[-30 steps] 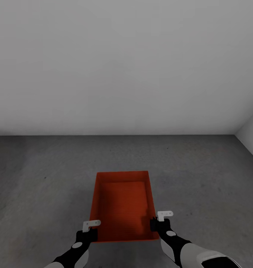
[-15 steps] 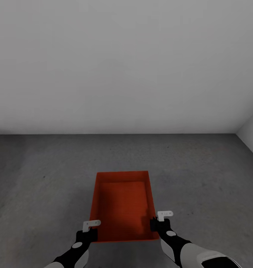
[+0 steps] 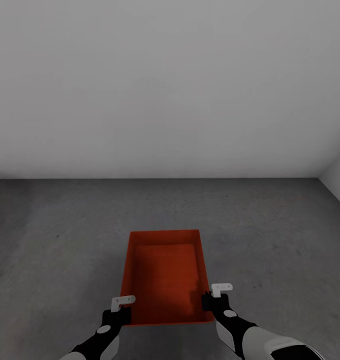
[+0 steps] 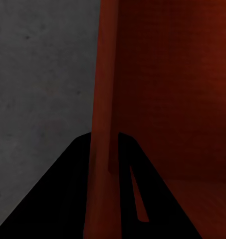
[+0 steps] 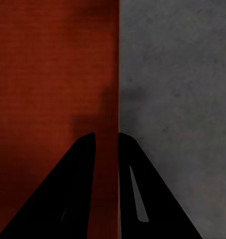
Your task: Move the two storage containers from the living room to the garage. In the garage, place one container on the floor and stack the other container on top of it (either order is fine).
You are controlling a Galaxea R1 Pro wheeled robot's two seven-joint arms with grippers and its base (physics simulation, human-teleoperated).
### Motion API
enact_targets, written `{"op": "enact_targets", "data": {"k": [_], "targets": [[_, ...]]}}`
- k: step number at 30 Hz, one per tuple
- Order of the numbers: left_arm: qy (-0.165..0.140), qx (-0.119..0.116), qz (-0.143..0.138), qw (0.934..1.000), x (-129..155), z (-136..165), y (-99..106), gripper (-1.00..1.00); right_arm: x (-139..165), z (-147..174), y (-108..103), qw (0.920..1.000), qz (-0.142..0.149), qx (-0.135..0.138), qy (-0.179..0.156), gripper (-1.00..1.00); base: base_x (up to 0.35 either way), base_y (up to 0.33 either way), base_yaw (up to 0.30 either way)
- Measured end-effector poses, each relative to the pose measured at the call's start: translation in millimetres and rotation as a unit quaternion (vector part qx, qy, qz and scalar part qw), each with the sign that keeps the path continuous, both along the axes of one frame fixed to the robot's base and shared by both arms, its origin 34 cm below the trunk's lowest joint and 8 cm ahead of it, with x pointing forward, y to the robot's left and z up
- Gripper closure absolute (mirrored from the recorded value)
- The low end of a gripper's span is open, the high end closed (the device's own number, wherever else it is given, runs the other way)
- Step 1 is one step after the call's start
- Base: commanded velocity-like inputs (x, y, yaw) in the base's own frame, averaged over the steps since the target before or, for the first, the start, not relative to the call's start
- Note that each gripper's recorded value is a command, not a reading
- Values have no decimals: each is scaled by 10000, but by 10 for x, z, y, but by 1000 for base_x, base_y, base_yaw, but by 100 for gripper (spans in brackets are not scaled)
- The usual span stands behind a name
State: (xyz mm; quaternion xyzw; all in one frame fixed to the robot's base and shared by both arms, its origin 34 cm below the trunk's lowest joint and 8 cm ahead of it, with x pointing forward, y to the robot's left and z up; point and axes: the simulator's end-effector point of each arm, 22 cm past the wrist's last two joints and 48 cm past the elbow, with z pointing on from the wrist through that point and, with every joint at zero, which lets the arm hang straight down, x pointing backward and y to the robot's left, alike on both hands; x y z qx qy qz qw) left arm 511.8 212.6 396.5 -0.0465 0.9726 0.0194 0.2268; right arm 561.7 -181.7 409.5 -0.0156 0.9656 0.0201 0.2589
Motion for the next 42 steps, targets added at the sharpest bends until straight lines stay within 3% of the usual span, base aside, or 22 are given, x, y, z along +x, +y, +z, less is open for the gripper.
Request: {"op": "enact_targets", "data": {"k": [42], "targets": [[-7,0,-1,10000,-89,-800,0,100,-90,-800,-1,10000,-1,0,-7,100,0,0,0]]}}
